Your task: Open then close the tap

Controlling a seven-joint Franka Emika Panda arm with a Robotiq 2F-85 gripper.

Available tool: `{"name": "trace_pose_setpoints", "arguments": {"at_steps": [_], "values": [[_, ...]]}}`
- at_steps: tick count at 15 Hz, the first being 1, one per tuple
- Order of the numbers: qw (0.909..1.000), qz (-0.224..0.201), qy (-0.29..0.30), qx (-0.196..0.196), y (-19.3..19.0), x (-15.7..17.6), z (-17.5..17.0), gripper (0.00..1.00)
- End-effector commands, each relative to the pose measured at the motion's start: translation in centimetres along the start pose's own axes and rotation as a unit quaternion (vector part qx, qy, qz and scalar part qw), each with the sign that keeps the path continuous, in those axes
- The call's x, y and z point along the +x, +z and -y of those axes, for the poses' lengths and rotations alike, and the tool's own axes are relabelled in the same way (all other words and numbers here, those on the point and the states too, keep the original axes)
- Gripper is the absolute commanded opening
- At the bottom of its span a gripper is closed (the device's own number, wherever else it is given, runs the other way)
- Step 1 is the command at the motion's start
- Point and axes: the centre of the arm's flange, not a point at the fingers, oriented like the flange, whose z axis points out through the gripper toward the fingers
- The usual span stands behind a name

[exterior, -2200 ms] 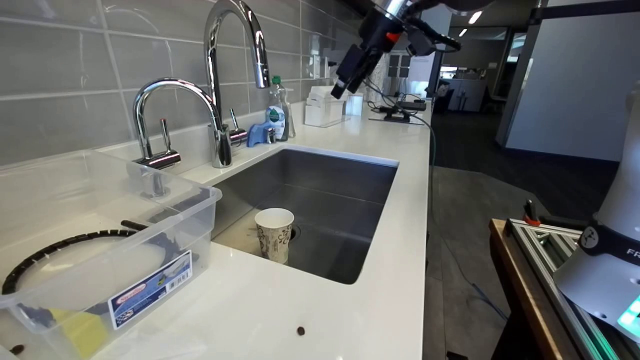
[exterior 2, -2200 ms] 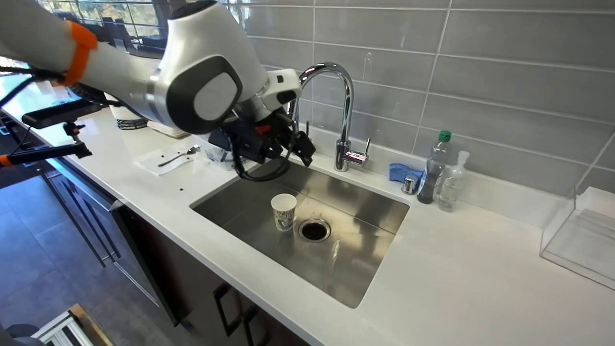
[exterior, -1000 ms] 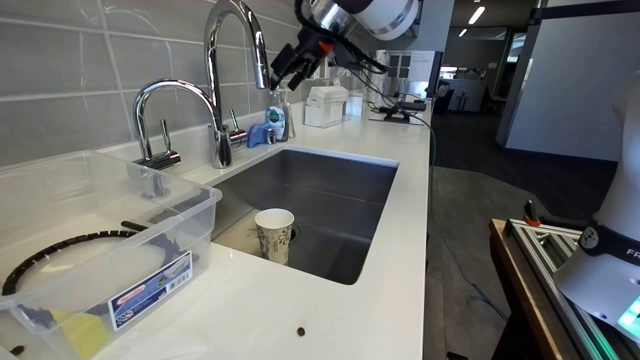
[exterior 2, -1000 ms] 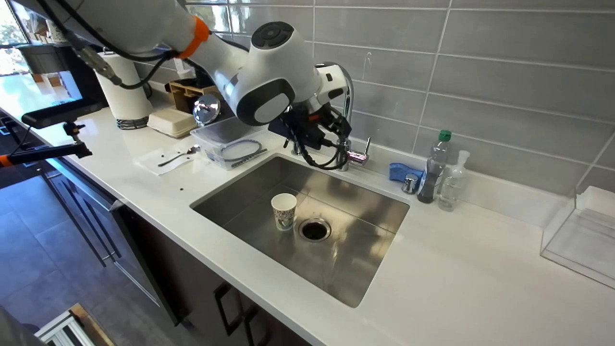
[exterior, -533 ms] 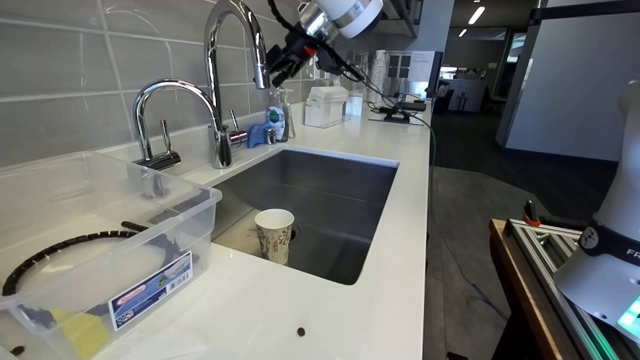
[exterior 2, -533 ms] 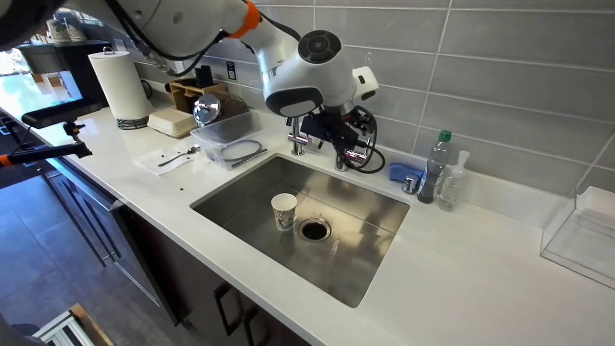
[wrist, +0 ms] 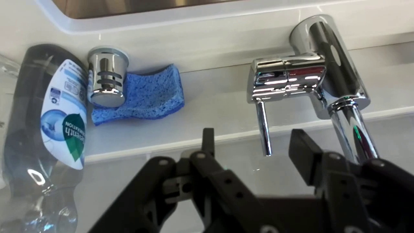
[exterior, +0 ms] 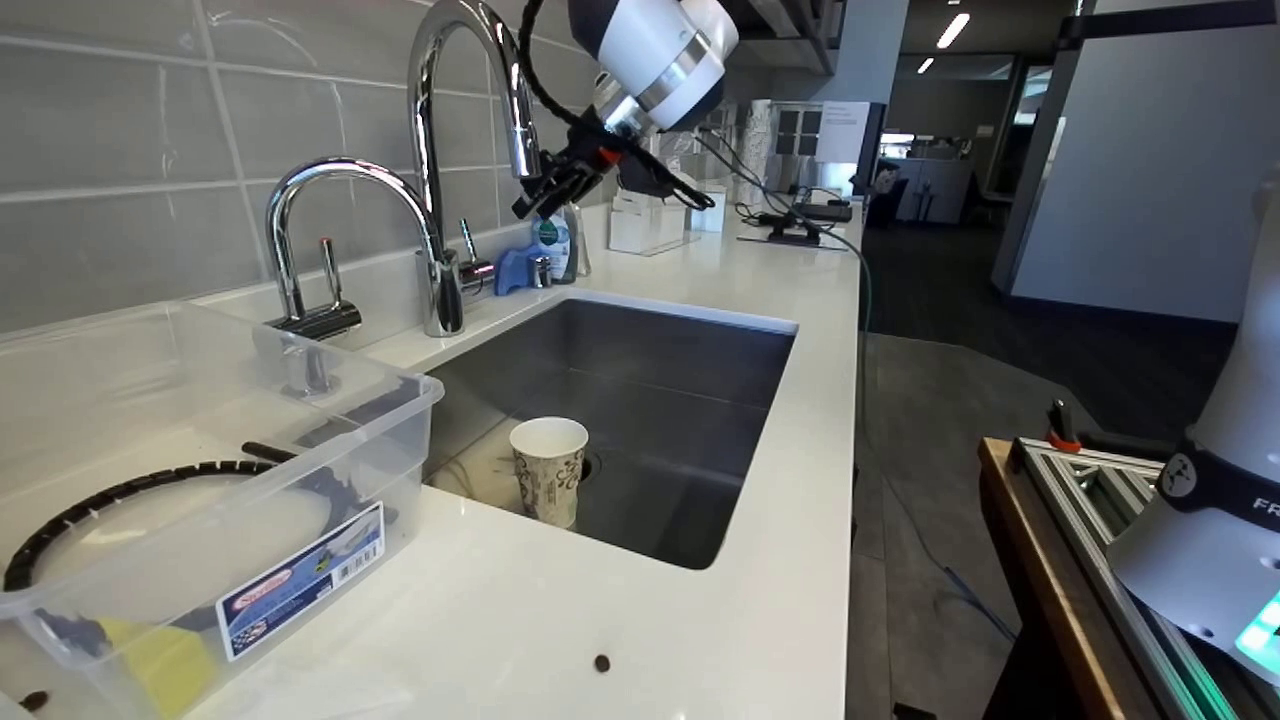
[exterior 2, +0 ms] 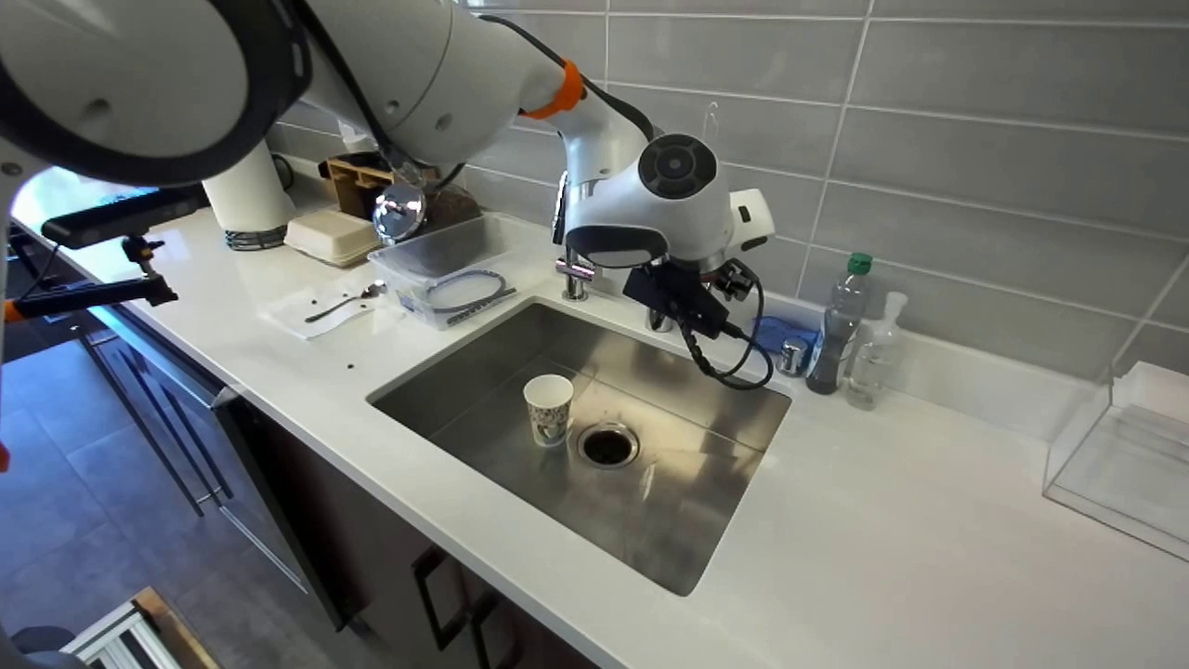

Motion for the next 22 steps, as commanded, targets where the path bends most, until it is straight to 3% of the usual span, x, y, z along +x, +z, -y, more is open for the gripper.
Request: {"name": "trace_pose_setpoints", "arguments": {"at_steps": [1, 2, 3, 6, 13, 14, 22], "values": [[0.9994, -0.024, 0.026, 0.005, 2.9, 0.3, 0.3, 0.46], [0.999, -0.029, 0.032, 0.009, 3.4, 0.3, 0.5, 0.42], [0.9985, -0.036, 0.04, 0.013, 3.7, 0.4, 0.7, 0.28], [0.9965, -0.054, 0.059, 0.024, 4.6, 0.6, 1.1, 0.01], [0.9942, -0.069, 0.076, 0.033, 4.8, 1.2, 0.5, 0.0], [0.9937, -0.073, 0.078, 0.034, 4.5, 1.5, 0.1, 0.22], [0.991, -0.078, 0.101, 0.04, 3.9, 1.9, -2.1, 0.78]]}}
